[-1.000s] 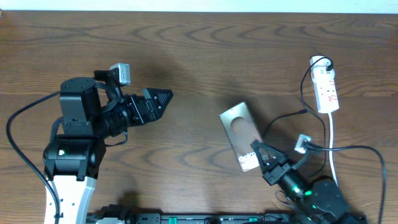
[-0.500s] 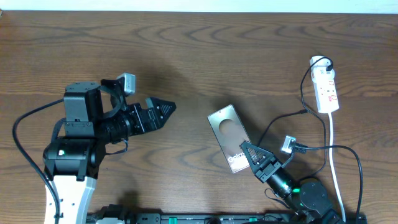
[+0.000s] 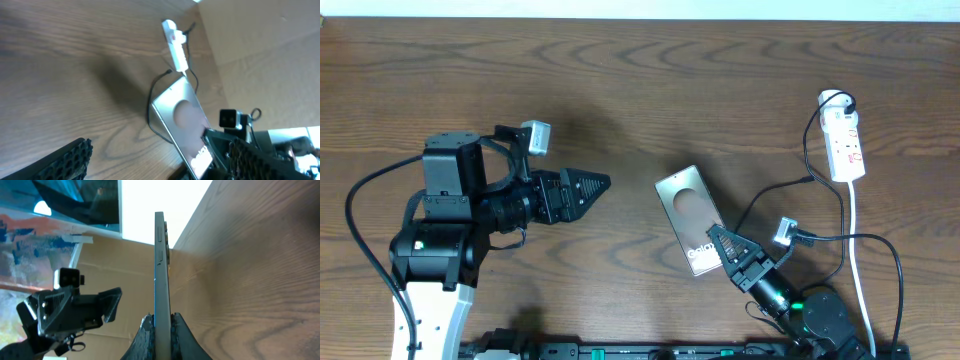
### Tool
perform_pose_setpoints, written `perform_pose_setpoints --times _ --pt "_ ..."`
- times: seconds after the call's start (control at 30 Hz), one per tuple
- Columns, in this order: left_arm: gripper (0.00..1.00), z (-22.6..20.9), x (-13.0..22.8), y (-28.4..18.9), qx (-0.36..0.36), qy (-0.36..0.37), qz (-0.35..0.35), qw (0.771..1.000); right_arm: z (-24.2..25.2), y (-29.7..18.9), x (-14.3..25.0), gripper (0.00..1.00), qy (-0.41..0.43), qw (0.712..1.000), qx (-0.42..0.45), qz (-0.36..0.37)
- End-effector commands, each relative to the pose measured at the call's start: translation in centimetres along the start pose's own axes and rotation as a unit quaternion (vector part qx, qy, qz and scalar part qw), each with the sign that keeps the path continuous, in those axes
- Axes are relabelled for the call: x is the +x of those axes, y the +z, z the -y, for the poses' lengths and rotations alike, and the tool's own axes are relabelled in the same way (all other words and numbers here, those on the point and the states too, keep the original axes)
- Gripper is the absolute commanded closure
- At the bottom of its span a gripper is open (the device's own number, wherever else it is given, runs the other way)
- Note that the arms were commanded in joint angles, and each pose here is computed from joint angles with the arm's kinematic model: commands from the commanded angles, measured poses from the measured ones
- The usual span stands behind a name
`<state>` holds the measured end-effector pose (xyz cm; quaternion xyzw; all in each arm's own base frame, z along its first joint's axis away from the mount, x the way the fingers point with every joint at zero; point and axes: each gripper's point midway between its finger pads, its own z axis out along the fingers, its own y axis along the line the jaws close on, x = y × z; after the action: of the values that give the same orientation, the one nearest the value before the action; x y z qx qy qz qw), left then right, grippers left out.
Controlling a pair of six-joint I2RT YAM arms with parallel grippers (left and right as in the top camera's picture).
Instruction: Plug charger to phone and switch on socket
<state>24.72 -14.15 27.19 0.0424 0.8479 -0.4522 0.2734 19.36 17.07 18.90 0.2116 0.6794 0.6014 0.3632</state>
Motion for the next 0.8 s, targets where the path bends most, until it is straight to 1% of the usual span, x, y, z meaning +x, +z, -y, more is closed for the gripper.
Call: perform_pose_setpoints --times 0.0,0.23,0.3,0.33,0.4,0.5,0.77 --pt "0.13 1.1 0.7 0.1 0.044 0.041 -0.014 0.998 -0.5 0.0 -0.8 0.99 0.026 0.999 -0.006 0.021" --pt "0.13 0.2 1.3 0.7 0.046 0.037 -0.019 0.998 -2.7 0.5 -1.4 0.99 0.037 0.998 -0.051 0.030" --pt "0.13 0.2 1.4 0.8 0.050 0.035 -0.020 0.998 -2.9 0.7 -1.4 0.99 0.038 0.997 -0.055 0.030" --pt "0.14 0.6 1.4 0.8 0.064 0.035 -0.019 0.997 -2.6 1.1 -1.4 0.99 0.050 0.997 -0.050 0.029" --pt "0.16 0.9 1.1 0.8 0.072 0.030 -0.015 0.997 -2.6 1.4 -1.3 0.99 0.057 0.997 -0.050 0.028" --pt "0.17 0.9 0.5 1.0 0.074 0.001 -0.011 0.997 -2.9 2.2 -1.4 0.99 0.057 0.996 -0.059 0.030" --pt "0.17 -0.9 0.1 2.4 0.065 -0.081 -0.031 0.994 -2.7 3.8 -1.3 0.99 0.056 0.996 -0.065 0.027"
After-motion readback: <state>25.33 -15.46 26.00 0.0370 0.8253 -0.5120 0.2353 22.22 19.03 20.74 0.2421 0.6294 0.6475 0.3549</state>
